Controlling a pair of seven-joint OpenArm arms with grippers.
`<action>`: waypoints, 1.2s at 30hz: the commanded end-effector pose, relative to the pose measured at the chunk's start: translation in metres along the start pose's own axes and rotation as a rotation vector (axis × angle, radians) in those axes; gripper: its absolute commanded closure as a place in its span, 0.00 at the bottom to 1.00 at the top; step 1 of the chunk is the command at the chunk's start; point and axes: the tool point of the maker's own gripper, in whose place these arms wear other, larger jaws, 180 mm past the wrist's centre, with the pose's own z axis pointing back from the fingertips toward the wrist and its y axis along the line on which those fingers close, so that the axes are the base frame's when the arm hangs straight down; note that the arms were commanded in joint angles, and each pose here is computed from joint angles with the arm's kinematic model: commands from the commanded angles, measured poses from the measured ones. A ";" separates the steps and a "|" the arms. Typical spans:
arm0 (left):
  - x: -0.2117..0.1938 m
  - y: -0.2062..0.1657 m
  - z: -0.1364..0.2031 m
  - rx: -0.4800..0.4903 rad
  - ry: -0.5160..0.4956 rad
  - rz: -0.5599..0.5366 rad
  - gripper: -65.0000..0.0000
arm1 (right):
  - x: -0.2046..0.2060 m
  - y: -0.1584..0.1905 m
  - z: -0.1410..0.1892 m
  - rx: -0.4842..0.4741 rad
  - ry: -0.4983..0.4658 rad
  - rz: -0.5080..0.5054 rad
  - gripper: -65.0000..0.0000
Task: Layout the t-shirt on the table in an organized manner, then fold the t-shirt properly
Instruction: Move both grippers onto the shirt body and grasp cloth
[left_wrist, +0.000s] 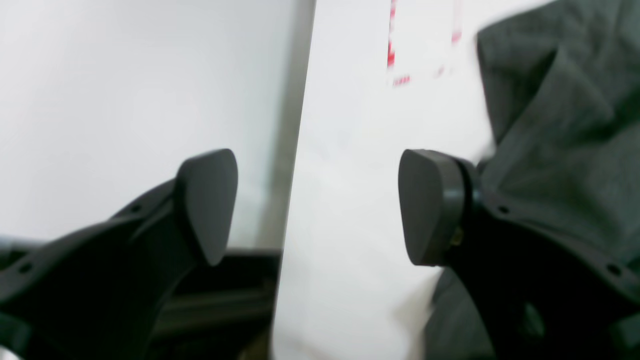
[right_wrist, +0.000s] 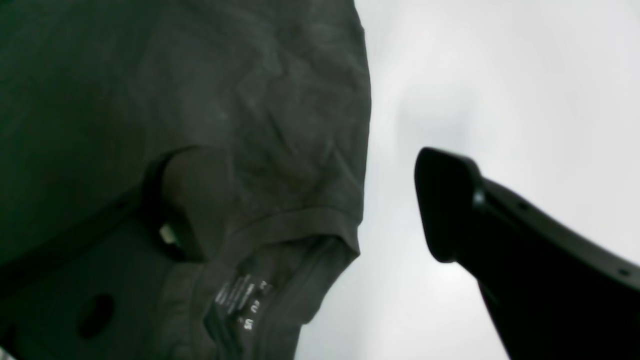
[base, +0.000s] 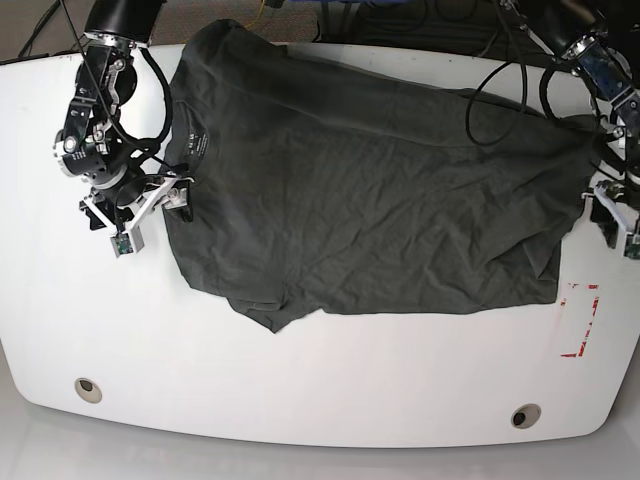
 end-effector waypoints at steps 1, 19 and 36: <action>0.028 -0.022 -0.005 -0.066 -0.093 0.015 0.27 | 0.021 -0.004 0.003 -0.006 -0.074 0.012 0.16; 0.064 -0.122 -0.078 -0.371 -0.152 0.147 0.77 | 0.029 0.007 -0.041 0.074 -0.088 -0.107 0.86; 0.004 -0.171 -0.093 -0.511 0.016 0.163 0.96 | -0.025 0.054 -0.077 0.207 0.077 -0.115 1.00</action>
